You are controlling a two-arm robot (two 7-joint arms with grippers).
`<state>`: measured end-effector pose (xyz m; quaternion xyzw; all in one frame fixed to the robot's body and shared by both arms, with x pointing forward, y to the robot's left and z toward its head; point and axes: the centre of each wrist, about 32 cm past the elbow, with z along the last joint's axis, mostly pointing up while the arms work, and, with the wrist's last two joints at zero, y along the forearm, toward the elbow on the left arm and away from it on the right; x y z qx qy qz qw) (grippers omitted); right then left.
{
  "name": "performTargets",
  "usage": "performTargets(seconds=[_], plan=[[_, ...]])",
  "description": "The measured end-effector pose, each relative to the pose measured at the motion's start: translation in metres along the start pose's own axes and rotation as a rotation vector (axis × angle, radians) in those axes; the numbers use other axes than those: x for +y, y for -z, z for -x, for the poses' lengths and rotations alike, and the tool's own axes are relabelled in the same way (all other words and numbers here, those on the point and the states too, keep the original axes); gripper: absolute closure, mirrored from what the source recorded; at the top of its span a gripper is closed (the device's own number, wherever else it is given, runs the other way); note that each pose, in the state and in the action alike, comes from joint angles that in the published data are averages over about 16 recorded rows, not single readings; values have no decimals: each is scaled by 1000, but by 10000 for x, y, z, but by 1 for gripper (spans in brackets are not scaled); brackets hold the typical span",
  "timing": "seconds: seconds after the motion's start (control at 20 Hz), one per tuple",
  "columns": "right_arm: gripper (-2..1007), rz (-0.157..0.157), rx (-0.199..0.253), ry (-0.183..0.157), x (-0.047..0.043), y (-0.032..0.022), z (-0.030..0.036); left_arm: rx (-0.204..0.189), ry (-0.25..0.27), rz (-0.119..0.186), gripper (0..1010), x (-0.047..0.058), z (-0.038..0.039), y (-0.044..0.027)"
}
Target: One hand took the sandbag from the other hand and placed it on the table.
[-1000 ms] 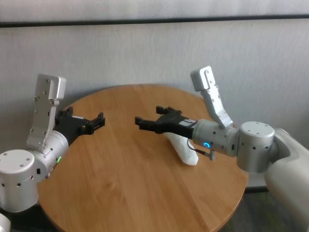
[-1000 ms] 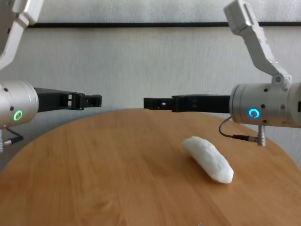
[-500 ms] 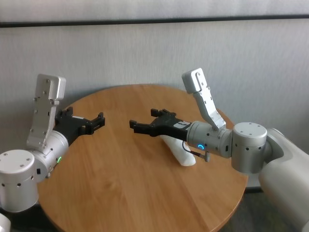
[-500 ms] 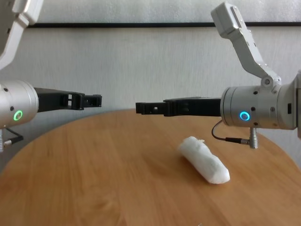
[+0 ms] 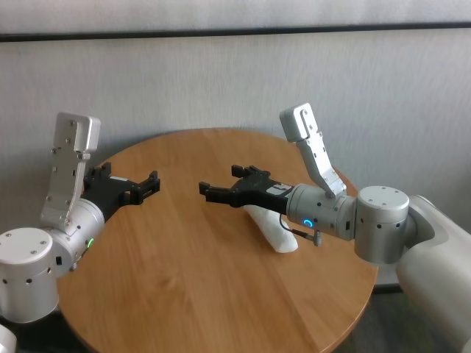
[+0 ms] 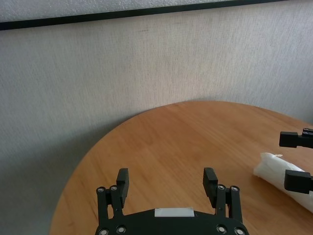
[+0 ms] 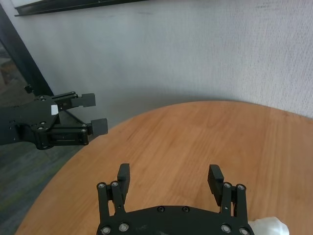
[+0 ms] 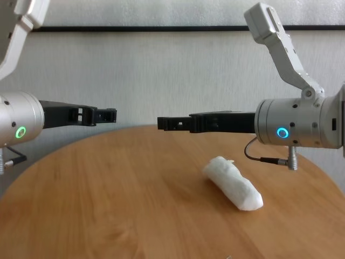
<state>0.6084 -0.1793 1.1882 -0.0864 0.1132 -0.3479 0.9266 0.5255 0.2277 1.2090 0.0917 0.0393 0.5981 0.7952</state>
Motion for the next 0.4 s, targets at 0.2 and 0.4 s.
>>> performTargets(seconds=[0.2, 0.4], plan=[[2, -1, 1, 0, -3, 0, -3, 0, 0, 0, 8, 0, 0, 0], [2, -1, 1, 0, -5, 0, -5, 0, 0, 0, 8, 0, 0, 0]])
